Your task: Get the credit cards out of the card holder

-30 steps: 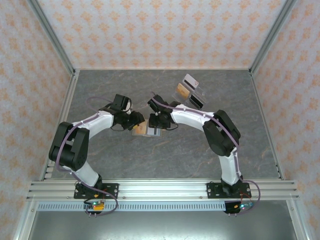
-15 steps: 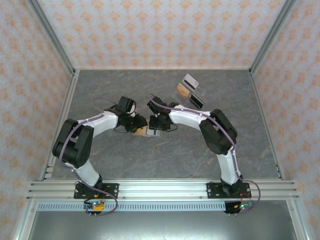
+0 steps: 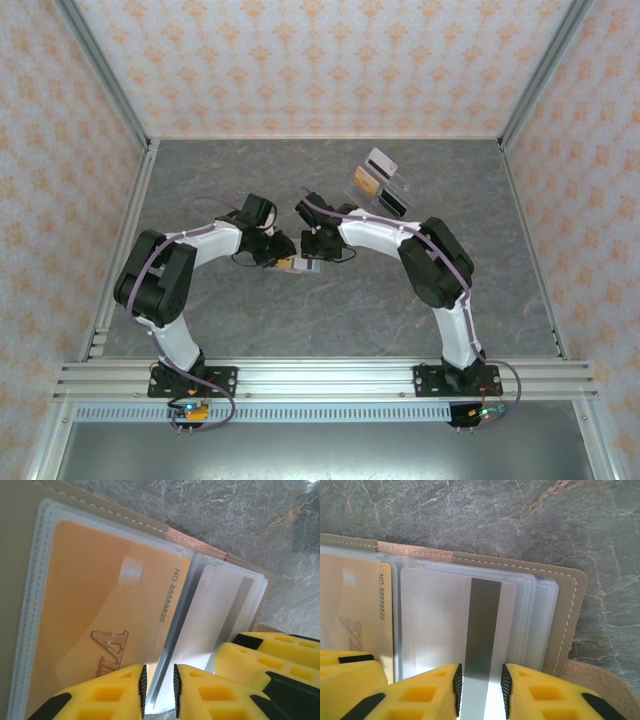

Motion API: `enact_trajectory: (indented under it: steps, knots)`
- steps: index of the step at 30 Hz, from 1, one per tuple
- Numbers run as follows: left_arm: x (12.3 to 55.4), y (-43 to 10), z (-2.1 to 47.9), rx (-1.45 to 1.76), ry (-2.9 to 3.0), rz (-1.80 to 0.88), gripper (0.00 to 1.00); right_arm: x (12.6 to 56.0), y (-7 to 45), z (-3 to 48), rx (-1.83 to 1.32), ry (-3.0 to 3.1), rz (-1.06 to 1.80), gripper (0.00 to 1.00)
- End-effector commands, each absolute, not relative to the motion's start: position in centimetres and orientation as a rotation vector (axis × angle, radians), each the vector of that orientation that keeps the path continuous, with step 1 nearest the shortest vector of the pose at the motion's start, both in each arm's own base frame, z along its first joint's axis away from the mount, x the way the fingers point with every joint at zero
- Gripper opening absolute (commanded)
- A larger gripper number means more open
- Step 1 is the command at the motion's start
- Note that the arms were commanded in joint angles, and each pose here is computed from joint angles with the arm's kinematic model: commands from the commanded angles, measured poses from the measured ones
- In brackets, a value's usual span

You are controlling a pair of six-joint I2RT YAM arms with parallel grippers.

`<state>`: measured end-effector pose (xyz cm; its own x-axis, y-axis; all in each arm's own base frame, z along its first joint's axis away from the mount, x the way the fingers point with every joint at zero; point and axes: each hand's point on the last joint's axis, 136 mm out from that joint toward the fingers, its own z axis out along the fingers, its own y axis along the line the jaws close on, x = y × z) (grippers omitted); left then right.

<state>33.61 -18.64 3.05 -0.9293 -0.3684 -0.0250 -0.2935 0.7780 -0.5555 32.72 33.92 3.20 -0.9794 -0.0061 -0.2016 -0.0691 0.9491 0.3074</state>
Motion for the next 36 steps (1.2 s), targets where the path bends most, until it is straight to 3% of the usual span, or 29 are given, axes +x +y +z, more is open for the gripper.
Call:
enact_trajectory:
  steps: [1, 24, 36]
  knots:
    - [34.2, -19.4, 3.3, -0.487, 2.823, -0.896, 0.24, 32.4, 32.6, 1.2, -0.036, 2.96, 0.369, 0.27]
    - [34.2, -19.6, 2.9, -0.507, 2.817, -0.971, 0.32, 32.2, 33.0, 0.4, -0.028, 2.992, 0.424, 0.23]
    - [34.8, -20.1, 4.5, -0.505, 2.75, -1.103, 0.22, 32.2, 32.4, -0.2, -0.024, 3.004, 0.372, 0.22]
